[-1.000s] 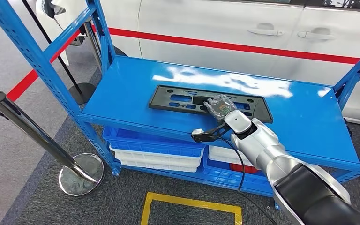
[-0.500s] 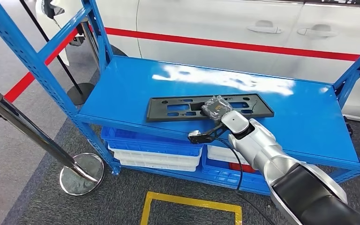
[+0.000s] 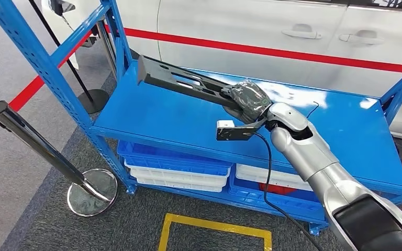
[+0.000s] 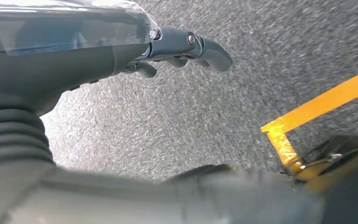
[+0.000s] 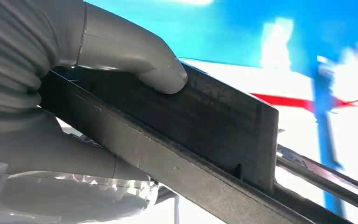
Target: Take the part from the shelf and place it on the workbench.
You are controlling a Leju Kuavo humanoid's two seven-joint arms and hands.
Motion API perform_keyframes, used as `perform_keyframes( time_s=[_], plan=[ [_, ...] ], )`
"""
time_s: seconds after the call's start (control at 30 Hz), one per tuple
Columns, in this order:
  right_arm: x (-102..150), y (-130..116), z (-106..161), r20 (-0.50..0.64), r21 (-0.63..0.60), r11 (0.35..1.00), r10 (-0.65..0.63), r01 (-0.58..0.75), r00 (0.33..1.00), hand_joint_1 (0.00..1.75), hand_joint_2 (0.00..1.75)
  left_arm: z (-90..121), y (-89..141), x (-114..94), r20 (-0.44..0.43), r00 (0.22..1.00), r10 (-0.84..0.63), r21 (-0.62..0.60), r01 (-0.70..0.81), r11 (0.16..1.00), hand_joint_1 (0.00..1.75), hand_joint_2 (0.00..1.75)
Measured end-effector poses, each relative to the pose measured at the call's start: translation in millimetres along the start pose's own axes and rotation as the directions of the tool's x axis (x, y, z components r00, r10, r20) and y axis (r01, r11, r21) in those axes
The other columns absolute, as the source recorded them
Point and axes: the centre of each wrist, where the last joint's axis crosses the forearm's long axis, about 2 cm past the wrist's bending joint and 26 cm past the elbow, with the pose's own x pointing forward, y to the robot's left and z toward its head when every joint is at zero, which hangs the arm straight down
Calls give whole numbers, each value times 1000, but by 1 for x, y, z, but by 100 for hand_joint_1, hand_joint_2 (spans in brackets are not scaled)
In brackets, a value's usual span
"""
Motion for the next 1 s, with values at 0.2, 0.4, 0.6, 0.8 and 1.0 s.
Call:
perform_keyframes(
  time_s=[0.2, 0.4, 0.6, 0.8, 1.0],
  plan=[
    [47, -13, 3, 204, -130, 877, -432, 462, 878, 175, 175, 1, -3, -10, -16, 999, 45, 22, -45, 999, 0, 175],
    [83, 7, 32, 333, -74, 663, -687, 745, 645, 175, 175, 3, -7, -20, -26, 997, 77, 32, -76, 997, 0, 175],
    [104, 46, 79, 324, -39, 540, -789, 841, 522, 175, 175, 3, -6, -22, -22, 995, 101, 51, -99, 994, 0, 175],
    [125, 76, 119, 270, -19, 457, -854, 889, 445, 175, 175, 1, -1, -20, 5, 997, 82, 76, -82, 994, 0, 175],
    [144, 89, 142, 245, -30, 429, -873, 903, 423, 175, 175, 2, -1, -22, 1, 996, 84, 87, -84, 993, 0, 175]
  ],
)
